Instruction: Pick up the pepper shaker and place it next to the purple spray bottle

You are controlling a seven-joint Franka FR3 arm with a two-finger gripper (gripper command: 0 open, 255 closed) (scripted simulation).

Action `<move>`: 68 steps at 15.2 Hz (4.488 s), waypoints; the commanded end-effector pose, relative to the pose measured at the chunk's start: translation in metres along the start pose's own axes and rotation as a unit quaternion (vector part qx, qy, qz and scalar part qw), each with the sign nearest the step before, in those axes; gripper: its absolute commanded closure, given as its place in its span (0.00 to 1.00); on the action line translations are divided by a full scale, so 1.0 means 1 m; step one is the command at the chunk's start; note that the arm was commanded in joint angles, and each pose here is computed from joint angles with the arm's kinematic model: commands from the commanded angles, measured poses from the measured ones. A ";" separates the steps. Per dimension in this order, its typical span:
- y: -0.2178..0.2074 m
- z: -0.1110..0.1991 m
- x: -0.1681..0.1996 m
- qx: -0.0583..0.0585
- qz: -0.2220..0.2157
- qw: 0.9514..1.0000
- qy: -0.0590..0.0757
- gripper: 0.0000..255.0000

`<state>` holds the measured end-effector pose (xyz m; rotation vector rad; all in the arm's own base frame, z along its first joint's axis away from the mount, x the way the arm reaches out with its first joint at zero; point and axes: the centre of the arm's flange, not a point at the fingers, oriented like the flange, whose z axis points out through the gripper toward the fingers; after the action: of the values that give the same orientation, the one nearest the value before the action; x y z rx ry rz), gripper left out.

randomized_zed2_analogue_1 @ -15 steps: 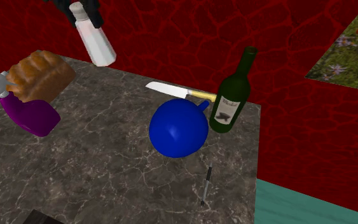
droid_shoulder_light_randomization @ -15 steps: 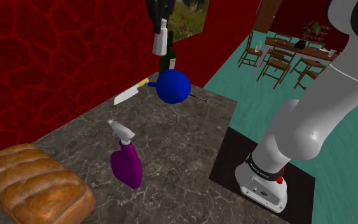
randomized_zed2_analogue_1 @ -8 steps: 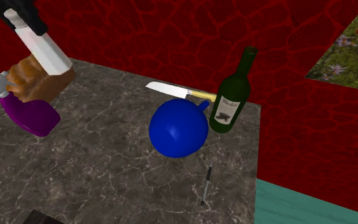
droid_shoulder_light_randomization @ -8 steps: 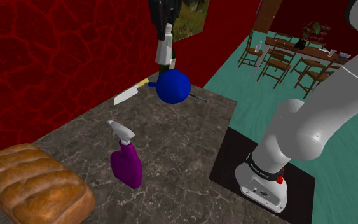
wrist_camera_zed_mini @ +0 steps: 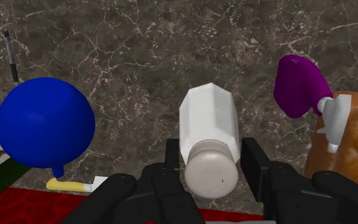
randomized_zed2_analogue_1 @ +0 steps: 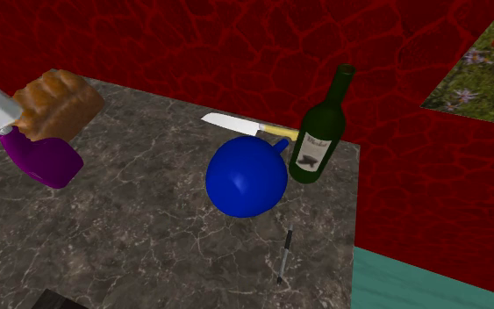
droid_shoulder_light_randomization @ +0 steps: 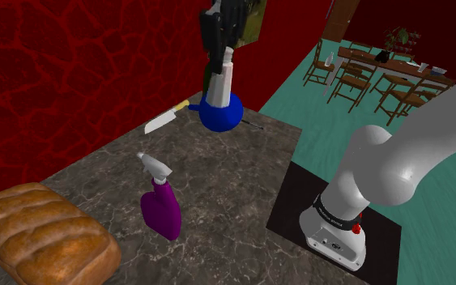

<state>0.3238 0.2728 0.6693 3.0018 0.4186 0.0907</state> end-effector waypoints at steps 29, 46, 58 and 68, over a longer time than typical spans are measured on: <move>-0.168 0.048 -0.123 0.000 0.001 1.000 0.000 1.00; -0.179 0.137 -0.127 0.000 0.001 1.000 0.000 1.00; -0.186 0.200 -0.129 0.000 0.001 1.000 0.000 1.00; -0.192 0.252 -0.132 0.000 0.001 1.000 0.000 1.00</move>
<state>0.1642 0.3950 0.3962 3.0017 0.4169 0.0900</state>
